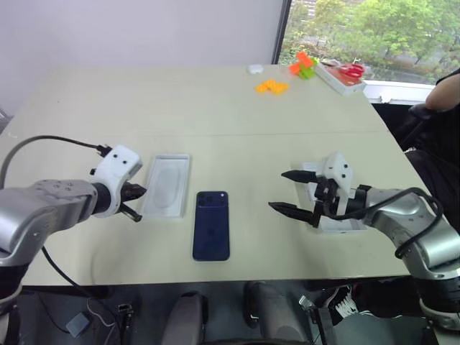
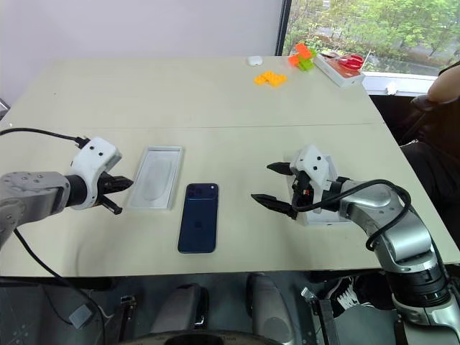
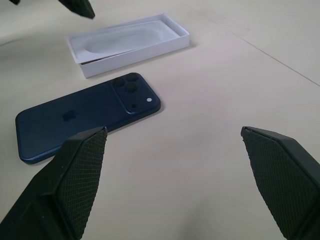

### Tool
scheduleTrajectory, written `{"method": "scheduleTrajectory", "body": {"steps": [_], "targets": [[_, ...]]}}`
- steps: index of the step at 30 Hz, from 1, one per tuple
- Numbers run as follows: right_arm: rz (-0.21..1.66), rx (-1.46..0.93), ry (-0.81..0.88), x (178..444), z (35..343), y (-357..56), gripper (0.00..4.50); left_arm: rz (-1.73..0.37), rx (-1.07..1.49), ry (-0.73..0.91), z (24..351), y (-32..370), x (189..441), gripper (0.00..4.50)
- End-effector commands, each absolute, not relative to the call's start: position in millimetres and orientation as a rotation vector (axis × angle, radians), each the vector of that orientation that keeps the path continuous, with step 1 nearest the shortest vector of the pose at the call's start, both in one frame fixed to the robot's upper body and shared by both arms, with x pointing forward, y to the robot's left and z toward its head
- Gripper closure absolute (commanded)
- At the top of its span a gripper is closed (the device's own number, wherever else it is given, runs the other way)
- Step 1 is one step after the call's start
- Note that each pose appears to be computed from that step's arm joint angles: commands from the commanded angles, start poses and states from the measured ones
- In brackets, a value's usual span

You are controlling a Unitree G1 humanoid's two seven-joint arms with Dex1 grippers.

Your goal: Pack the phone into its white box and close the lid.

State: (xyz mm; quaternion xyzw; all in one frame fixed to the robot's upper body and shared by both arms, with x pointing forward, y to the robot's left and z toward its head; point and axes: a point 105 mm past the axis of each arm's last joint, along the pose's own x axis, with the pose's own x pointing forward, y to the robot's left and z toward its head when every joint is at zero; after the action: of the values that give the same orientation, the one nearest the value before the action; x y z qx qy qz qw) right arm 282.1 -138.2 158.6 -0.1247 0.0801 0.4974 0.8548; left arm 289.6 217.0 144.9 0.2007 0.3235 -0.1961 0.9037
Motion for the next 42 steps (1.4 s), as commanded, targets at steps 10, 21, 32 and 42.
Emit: {"method": "scheduleTrajectory", "body": {"steps": [10,21,32,42], "targets": [[1.076,-0.283,0.110,283,170,-130,0.00,-0.331,0.391,0.646,132,206,310,4.45],[1.248,-0.212,0.065,256,182,-106,0.00,-0.257,0.383,0.615,130,207,327,4.45],[1.251,-0.211,0.075,256,179,-101,0.00,-0.359,0.370,0.500,164,205,316,4.45],[1.264,-0.213,0.082,258,178,-101,0.00,-0.507,0.443,0.655,145,204,274,4.45]]}}
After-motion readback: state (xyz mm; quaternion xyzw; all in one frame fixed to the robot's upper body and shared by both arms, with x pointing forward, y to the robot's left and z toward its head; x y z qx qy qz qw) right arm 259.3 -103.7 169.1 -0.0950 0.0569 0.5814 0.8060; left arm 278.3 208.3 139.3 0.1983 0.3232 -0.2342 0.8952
